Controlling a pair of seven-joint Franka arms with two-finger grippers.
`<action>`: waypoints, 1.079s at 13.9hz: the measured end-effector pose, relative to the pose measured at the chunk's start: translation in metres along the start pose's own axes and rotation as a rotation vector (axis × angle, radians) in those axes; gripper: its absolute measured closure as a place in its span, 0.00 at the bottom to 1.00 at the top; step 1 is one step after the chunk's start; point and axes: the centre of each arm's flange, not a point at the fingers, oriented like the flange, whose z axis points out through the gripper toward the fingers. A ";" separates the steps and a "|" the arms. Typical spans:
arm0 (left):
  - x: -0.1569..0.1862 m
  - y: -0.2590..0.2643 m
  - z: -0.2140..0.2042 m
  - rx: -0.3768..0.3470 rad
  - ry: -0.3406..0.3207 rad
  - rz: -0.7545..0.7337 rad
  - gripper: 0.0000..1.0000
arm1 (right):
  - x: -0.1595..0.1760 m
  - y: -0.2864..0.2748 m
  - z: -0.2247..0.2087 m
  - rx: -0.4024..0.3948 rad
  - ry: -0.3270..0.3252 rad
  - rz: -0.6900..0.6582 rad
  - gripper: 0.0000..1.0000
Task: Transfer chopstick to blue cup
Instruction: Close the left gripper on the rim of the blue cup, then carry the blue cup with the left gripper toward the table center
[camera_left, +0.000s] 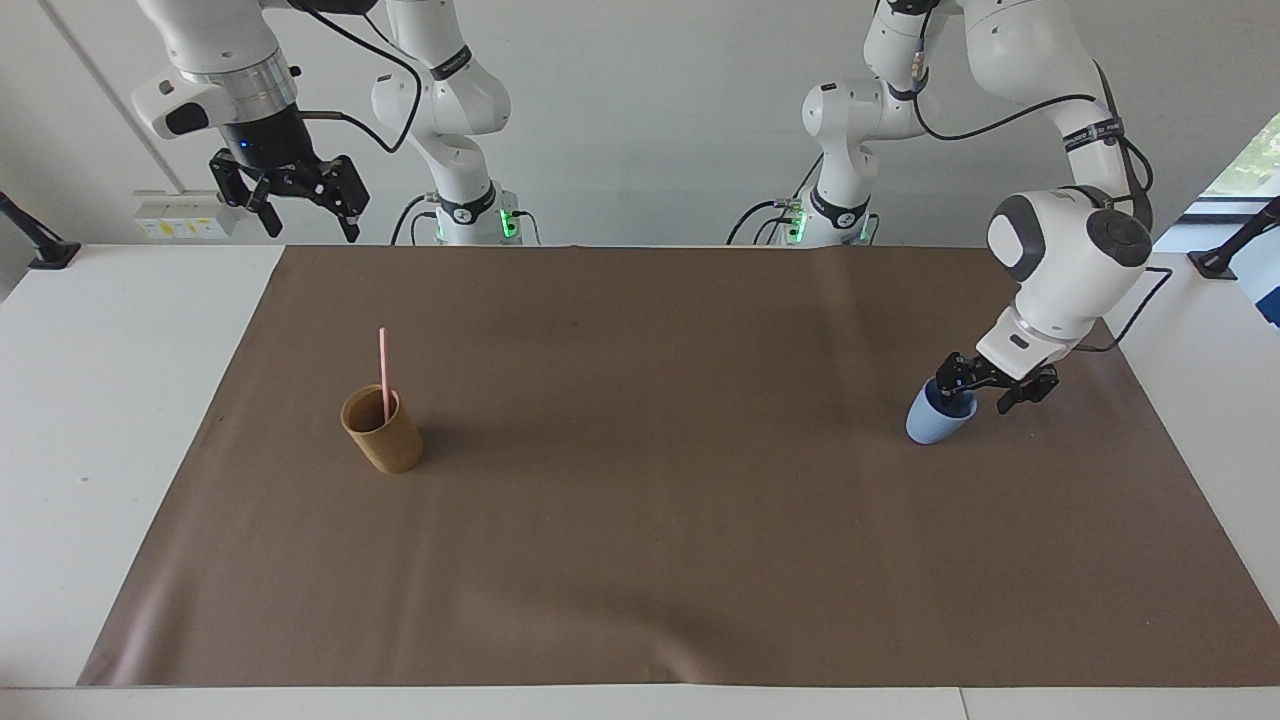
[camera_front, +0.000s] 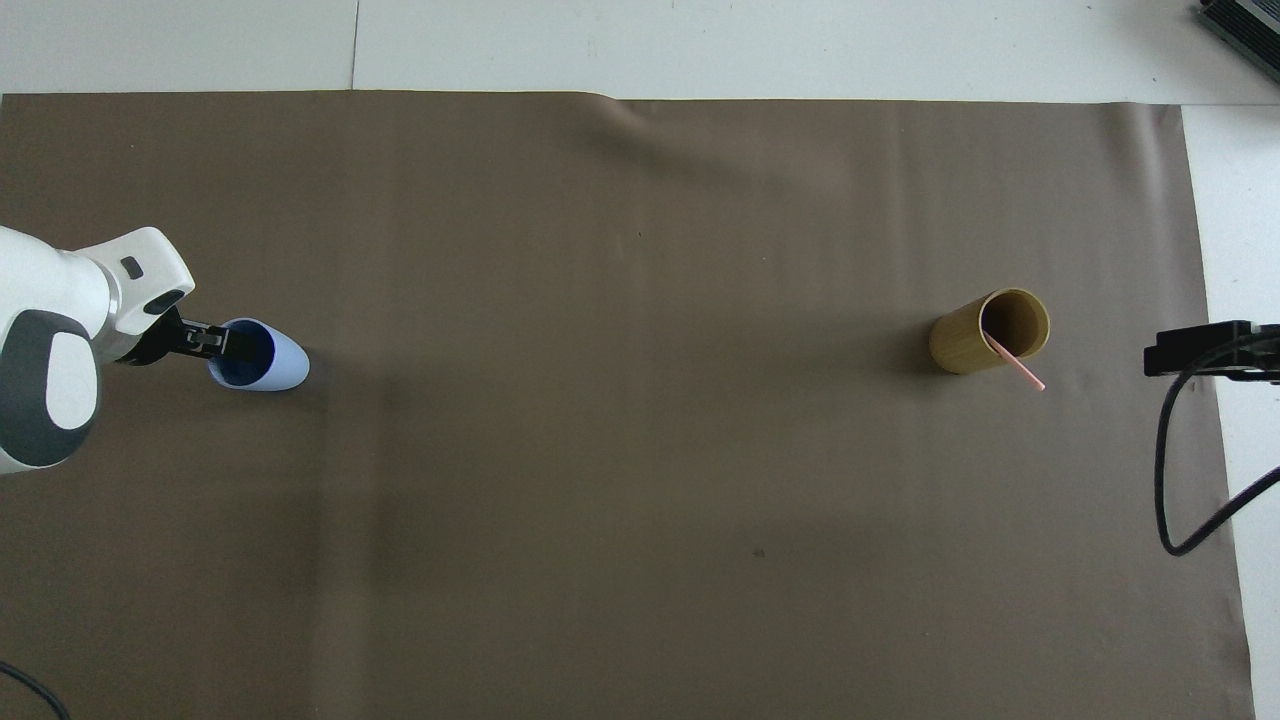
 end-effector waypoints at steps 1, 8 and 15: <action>-0.001 0.001 0.002 -0.022 0.005 -0.017 0.38 | 0.000 0.000 0.000 0.000 0.000 0.000 0.00; -0.007 -0.006 0.009 -0.072 0.010 -0.073 0.92 | 0.000 0.000 0.000 0.000 0.000 0.000 0.00; 0.001 0.044 -0.034 -0.085 0.023 -0.068 0.95 | 0.000 0.001 0.001 0.000 -0.001 0.002 0.00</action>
